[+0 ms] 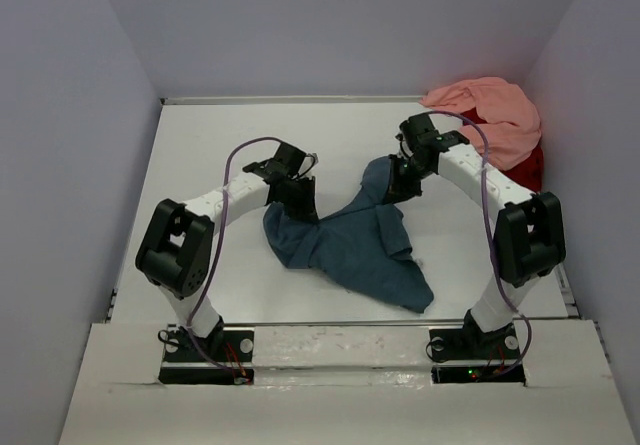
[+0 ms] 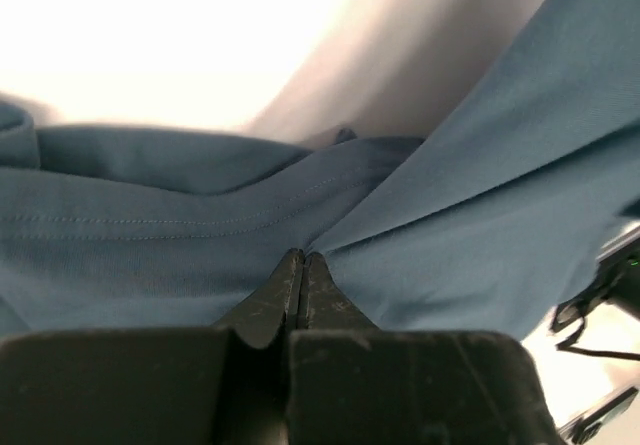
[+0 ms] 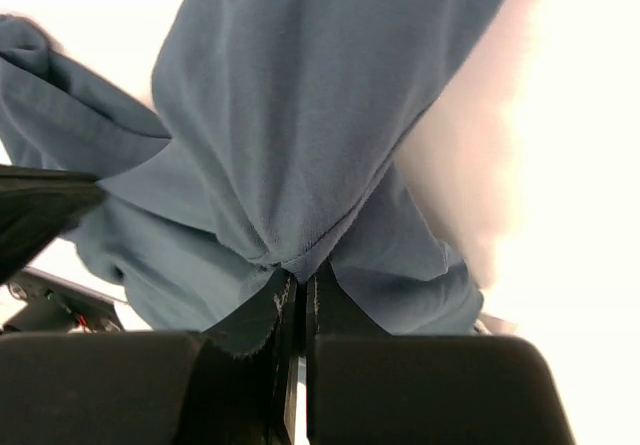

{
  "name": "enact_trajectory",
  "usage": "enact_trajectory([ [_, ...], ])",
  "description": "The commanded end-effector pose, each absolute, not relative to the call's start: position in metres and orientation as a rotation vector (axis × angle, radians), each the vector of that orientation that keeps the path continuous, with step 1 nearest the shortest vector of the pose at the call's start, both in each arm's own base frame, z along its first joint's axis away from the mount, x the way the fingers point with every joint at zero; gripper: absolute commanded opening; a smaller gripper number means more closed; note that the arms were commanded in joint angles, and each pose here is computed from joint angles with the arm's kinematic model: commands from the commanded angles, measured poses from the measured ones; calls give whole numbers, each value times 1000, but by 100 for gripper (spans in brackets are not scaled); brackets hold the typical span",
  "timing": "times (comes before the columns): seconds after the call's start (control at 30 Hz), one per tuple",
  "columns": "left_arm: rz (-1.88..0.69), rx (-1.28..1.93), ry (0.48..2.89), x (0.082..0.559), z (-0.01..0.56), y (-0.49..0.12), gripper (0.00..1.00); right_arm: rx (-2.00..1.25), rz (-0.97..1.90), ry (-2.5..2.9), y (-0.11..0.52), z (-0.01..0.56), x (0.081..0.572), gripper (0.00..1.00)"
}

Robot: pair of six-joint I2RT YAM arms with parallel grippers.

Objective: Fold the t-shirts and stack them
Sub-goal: Flatten out the tshirt

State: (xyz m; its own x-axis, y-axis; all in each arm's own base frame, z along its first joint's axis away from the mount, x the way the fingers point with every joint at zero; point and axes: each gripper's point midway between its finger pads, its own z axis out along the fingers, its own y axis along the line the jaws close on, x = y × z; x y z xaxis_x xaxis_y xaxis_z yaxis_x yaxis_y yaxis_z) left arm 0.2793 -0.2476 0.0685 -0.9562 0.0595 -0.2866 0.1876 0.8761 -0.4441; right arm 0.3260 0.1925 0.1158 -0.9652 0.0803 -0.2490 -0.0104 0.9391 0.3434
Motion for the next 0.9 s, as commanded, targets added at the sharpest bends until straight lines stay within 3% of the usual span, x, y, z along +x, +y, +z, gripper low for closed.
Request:
enact_trajectory([
  [0.0,-644,196,2807,285,73,-238,0,98,325,2865,134,113,322,0],
  [0.07,-639,202,2806,288,73,-238,0,108,291,2877,122,106,321,0],
  [0.2,-641,206,2811,288,72,-239,0,147,232,2915,105,86,320,13],
  [0.23,-640,206,2812,288,72,-238,0,149,225,2923,105,82,321,19],
  [0.3,-638,210,2815,288,71,-238,0,157,219,2933,105,78,322,56],
  [0.37,-635,210,2812,289,72,-237,0,168,236,2931,104,76,326,70],
  [0.47,-628,213,2810,289,73,-236,0,165,291,2925,111,79,328,77],
  [0.73,-636,211,2807,290,73,-236,0,187,397,2916,124,79,329,67],
  [0.77,-633,210,2810,289,73,-235,0,195,360,2915,120,78,331,52],
  [0.83,-630,209,2811,288,73,-234,0,201,291,2905,112,78,334,4],
  [0.87,-631,211,2812,287,73,-233,0,196,246,2906,107,77,335,0],
])
